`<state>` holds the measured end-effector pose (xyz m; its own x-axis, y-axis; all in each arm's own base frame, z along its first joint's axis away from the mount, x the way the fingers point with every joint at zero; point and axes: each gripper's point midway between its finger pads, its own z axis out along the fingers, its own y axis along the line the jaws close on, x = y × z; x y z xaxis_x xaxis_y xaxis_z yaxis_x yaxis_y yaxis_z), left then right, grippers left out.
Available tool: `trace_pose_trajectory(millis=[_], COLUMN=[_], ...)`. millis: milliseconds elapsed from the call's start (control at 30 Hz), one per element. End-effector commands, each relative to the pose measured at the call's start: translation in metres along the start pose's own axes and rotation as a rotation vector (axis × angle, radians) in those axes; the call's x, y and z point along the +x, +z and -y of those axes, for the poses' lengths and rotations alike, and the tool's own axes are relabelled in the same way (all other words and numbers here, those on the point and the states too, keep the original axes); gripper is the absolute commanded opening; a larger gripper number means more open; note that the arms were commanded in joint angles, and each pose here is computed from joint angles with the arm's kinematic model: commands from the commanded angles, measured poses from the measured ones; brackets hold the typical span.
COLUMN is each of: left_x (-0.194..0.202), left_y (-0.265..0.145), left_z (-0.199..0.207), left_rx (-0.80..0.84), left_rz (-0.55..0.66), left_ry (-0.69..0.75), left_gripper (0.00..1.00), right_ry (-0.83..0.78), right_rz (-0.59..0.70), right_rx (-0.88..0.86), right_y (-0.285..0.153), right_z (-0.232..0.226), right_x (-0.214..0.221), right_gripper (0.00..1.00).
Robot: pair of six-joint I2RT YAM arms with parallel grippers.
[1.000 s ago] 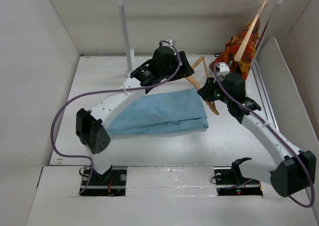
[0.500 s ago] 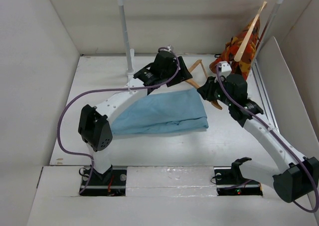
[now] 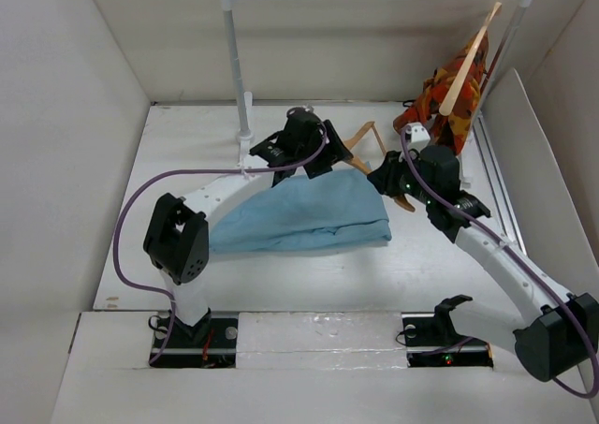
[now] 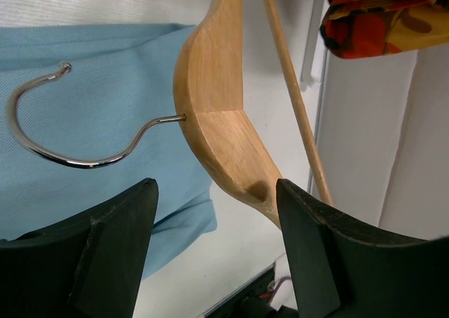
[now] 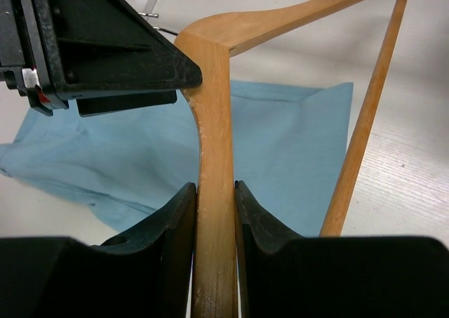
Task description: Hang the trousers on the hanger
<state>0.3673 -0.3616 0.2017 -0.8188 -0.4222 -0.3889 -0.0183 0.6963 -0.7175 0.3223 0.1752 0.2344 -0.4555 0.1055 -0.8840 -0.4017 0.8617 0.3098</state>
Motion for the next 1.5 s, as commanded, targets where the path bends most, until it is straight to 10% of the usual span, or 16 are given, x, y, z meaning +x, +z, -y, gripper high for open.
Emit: trace_pose_trajectory(millis=[0, 367, 600, 800, 900, 1033, 1067, 1100, 1200, 1467], left_x=[-0.019, -0.026, -0.025, 0.01, 0.033, 0.052, 0.054, 0.058, 0.071, 0.089], left_y=[-0.006, 0.011, 0.011, 0.014, 0.016, 0.023, 0.028, 0.029, 0.041, 0.078], left_z=[0.026, 0.034, 0.033, 0.015, 0.014, 0.016, 0.011, 0.017, 0.021, -0.022], left_rx=[0.095, 0.163, 0.174, 0.168, 0.187, 0.2, 0.189, 0.208, 0.2, 0.062], left_rz=[0.058, 0.094, 0.097, 0.042, -0.002, -0.027, -0.028, -0.03, -0.023, 0.057], left_ry=[-0.053, -0.164, -0.164, -0.176, -0.227, -0.274, -0.287, -0.295, -0.285, -0.241], left_gripper=[0.64, 0.55, 0.0, 0.0, 0.0, 0.0, 0.0, 0.0, 0.0, 0.0], right_ry=[-0.027, 0.034, 0.029, 0.024, -0.019, -0.03, -0.028, -0.031, -0.045, -0.064], right_rz=[0.151, 0.125, 0.044, -0.04, -0.092, -0.158, -0.168, -0.189, -0.22, -0.291], right_rx=[-0.054, -0.15, -0.171, -0.113, -0.079, -0.053, -0.044, -0.043, -0.093, -0.079], right_y=[-0.004, 0.004, 0.001, -0.023, -0.039, -0.047, -0.046, -0.041, -0.027, 0.027], right_z=[-0.017, -0.037, -0.043, -0.018, 0.0, 0.024, 0.029, 0.036, 0.043, 0.077], right_x=[-0.043, -0.015, 0.015, 0.03, 0.033, 0.041, 0.044, 0.049, 0.054, 0.075], right_gripper=[0.0, 0.0, 0.0, 0.71, 0.82, 0.8, 0.69, 0.36, 0.0, 0.32])
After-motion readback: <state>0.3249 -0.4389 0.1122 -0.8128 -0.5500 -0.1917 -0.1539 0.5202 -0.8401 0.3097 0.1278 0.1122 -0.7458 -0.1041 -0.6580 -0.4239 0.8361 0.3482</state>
